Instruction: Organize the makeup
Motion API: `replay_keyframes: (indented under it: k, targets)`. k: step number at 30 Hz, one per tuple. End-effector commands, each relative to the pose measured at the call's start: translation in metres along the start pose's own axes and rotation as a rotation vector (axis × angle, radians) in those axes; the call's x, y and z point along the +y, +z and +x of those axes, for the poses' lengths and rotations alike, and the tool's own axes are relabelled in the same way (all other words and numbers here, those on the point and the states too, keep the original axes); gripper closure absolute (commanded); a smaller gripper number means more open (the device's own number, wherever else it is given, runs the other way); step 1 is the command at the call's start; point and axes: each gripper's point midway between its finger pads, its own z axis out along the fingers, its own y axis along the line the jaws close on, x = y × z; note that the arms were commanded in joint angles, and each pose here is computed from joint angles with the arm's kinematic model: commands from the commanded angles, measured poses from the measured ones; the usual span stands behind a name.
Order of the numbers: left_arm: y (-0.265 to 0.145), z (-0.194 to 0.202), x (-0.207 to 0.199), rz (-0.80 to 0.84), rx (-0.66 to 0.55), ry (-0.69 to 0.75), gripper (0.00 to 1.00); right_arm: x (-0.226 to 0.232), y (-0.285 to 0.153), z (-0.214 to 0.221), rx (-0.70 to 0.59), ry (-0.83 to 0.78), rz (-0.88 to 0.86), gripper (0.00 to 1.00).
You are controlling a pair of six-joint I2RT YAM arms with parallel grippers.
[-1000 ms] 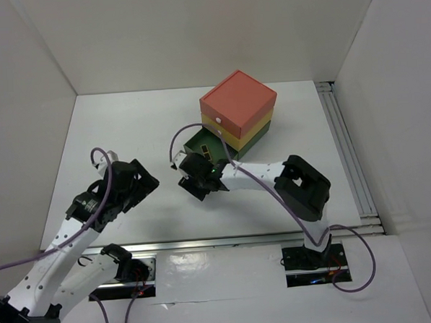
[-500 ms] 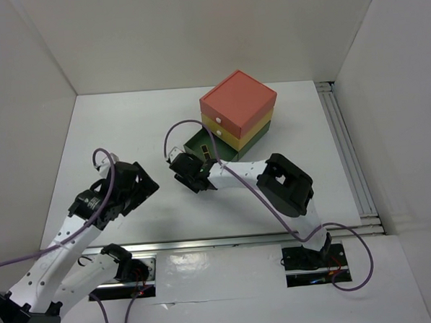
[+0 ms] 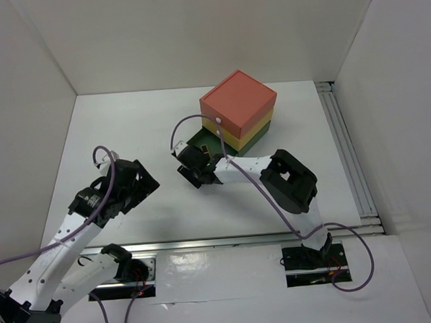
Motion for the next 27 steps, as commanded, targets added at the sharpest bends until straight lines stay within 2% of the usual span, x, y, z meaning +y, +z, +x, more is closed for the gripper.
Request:
replay_keyframes:
  k: [1,6,12,13,14,16,20,21,23,27]
  targets:
    - [-0.010,-0.013,-0.011,0.039,-0.032,0.000,0.00,0.002,0.004,0.015,0.032,0.018,-0.040,0.42]
    - [-0.016,-0.017,-0.014,0.063,-0.046,-0.009,0.00,-0.008,0.006,0.031,0.060,0.045,-0.016,0.42]
    - [-0.020,-0.019,-0.012,0.058,-0.054,-0.009,0.01,0.005,-0.002,0.039,0.077,0.062,-0.095,0.48]
    - [-0.023,-0.022,-0.011,0.061,-0.066,-0.012,0.01,0.010,-0.006,0.040,0.078,0.076,-0.125,0.55]
    - [-0.023,-0.022,-0.011,0.061,-0.066,-0.013,0.01,0.009,-0.009,0.039,0.078,0.076,-0.125,0.55]
    - [-0.023,-0.022,-0.011,0.061,-0.066,-0.013,0.01,0.010,-0.012,0.045,0.087,0.087,-0.134,0.62]
    - [-0.021,-0.022,-0.010,0.048,-0.069,-0.010,0.01,0.022,-0.023,0.039,0.064,0.074,-0.153,0.85]
    - [-0.019,-0.021,-0.010,0.040,-0.064,-0.007,0.01,0.017,-0.029,0.032,0.041,0.079,-0.137,0.97]
    - [-0.017,-0.020,-0.010,0.030,-0.058,-0.003,0.01,0.017,-0.035,0.022,0.009,0.079,-0.128,1.00]
    - [-0.009,-0.018,-0.015,0.010,-0.035,-0.013,0.00,0.004,-0.080,-0.039,-0.167,0.090,-0.130,1.00]
